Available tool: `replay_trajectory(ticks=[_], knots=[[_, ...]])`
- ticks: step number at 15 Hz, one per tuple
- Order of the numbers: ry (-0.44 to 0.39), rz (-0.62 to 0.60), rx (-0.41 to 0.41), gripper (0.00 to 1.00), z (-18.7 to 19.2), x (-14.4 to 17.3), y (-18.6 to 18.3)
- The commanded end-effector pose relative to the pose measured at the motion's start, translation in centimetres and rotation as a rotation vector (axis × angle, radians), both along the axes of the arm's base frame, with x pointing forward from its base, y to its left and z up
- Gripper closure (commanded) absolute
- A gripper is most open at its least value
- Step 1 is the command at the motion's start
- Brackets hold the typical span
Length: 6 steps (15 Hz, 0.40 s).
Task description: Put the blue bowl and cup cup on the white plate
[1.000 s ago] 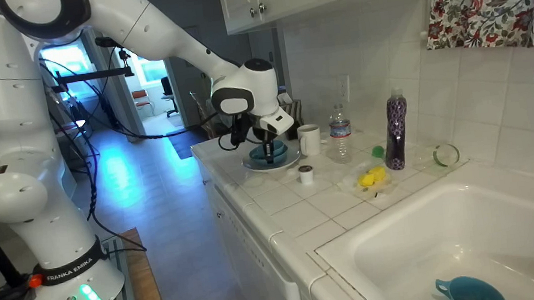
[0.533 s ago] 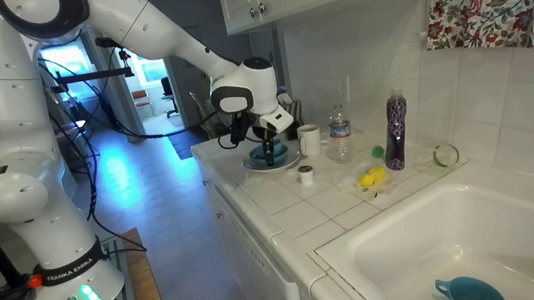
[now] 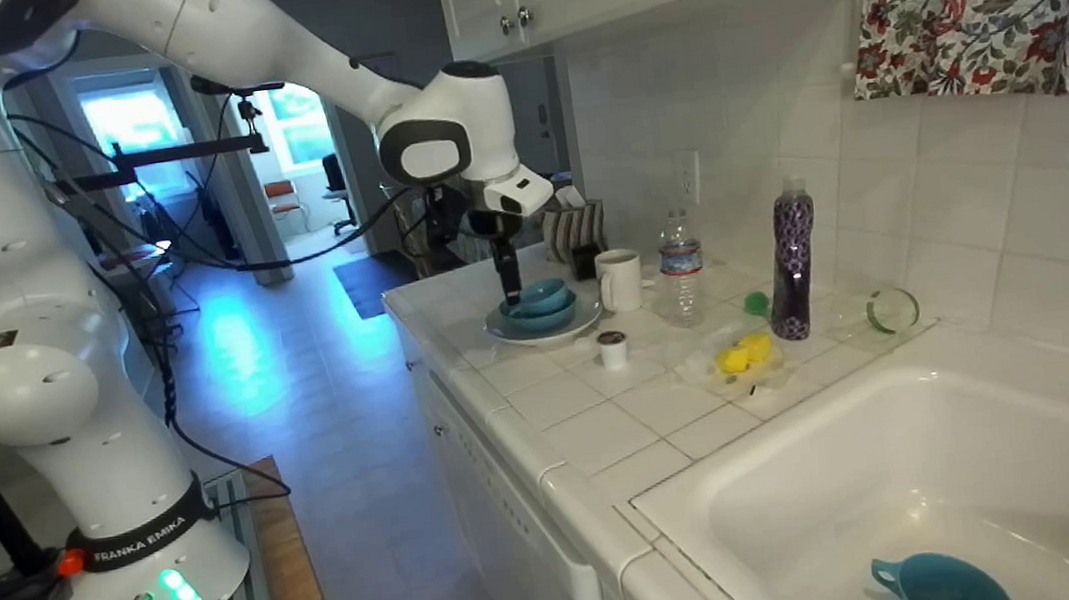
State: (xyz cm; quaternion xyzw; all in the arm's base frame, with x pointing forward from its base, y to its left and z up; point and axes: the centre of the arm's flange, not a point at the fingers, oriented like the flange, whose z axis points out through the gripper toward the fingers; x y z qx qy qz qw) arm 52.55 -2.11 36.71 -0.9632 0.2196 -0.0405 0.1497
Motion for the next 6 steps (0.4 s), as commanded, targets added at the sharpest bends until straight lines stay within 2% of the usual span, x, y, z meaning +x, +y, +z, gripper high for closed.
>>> replay_trajectory(ticks=[1,3,4,6], knots=[[0.113,0.165,-0.033,0.00,2.6,-3.7,1.9],[0.180,0.260,-0.048,0.00,3.2,-5.3,3.3],[0.146,0.178,-0.018,0.00,2.1,-3.2,2.3],[0.173,0.221,-0.025,0.00,2.7,-4.1,3.2]])
